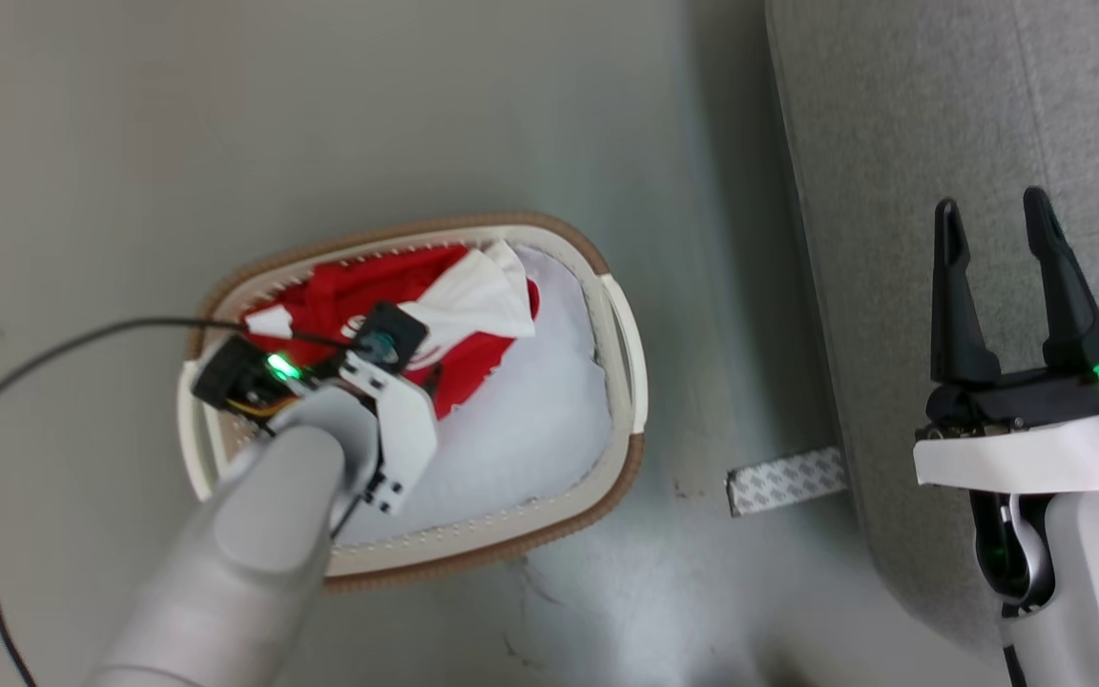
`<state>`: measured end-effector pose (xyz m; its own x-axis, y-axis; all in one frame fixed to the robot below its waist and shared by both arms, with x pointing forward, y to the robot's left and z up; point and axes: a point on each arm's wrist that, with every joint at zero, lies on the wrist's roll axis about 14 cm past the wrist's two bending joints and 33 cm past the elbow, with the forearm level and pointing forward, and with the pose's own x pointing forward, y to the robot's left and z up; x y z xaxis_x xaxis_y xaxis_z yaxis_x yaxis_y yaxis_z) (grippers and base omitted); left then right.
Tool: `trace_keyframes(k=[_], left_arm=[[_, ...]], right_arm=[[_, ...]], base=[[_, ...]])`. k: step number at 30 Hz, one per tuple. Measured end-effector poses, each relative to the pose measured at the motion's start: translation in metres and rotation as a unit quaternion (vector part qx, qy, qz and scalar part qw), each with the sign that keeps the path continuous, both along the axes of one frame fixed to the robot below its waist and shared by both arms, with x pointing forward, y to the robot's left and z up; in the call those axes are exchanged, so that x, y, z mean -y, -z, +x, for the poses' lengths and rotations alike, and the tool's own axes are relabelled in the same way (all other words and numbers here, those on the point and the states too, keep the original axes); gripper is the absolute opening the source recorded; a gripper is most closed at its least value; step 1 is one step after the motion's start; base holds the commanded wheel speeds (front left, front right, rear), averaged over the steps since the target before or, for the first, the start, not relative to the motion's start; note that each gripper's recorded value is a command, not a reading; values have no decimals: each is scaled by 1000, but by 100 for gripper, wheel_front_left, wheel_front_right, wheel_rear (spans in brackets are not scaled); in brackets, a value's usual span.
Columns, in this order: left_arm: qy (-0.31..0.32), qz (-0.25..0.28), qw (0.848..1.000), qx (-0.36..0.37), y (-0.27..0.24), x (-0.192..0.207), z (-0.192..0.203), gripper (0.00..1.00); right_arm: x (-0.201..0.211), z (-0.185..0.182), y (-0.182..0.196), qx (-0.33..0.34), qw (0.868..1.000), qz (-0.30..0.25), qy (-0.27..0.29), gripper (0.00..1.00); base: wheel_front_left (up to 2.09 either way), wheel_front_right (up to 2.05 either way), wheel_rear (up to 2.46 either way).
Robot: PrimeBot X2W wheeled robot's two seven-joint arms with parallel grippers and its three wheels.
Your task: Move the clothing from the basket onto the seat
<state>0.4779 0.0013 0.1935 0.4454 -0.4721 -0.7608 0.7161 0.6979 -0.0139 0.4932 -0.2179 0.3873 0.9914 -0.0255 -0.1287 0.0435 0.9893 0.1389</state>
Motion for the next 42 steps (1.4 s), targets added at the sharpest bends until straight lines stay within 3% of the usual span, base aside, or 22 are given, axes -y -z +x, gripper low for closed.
trace_keyframes(k=[14,15,17,22,28,36,42], left_arm=[[43,50,997,-35,81,0,9,100],[46,46,997,-35,84,4,9,78],[51,34,998,-32,89,11,9,0],[42,2,999,-21,82,25,9,0],[15,-53,998,6,38,39,4,0],[-29,-100,992,65,-48,25,2,0],[-69,-145,978,130,-128,12,-3,0]], right_arm=[[16,-1,48,-48,999,-4,16,100],[17,-2,51,-51,998,-5,18,100],[21,-5,54,-57,998,-8,22,100],[27,-8,54,-59,998,-9,33,100],[28,-18,39,-54,998,-9,39,100],[20,-40,2,-32,999,-11,36,100],[7,-63,-32,-4,1000,-1,24,100]], base=[[0,0,0],[0,0,0],[0,0,0],[0,0,0],[0,0,0],[0,0,0],[0,0,0]])
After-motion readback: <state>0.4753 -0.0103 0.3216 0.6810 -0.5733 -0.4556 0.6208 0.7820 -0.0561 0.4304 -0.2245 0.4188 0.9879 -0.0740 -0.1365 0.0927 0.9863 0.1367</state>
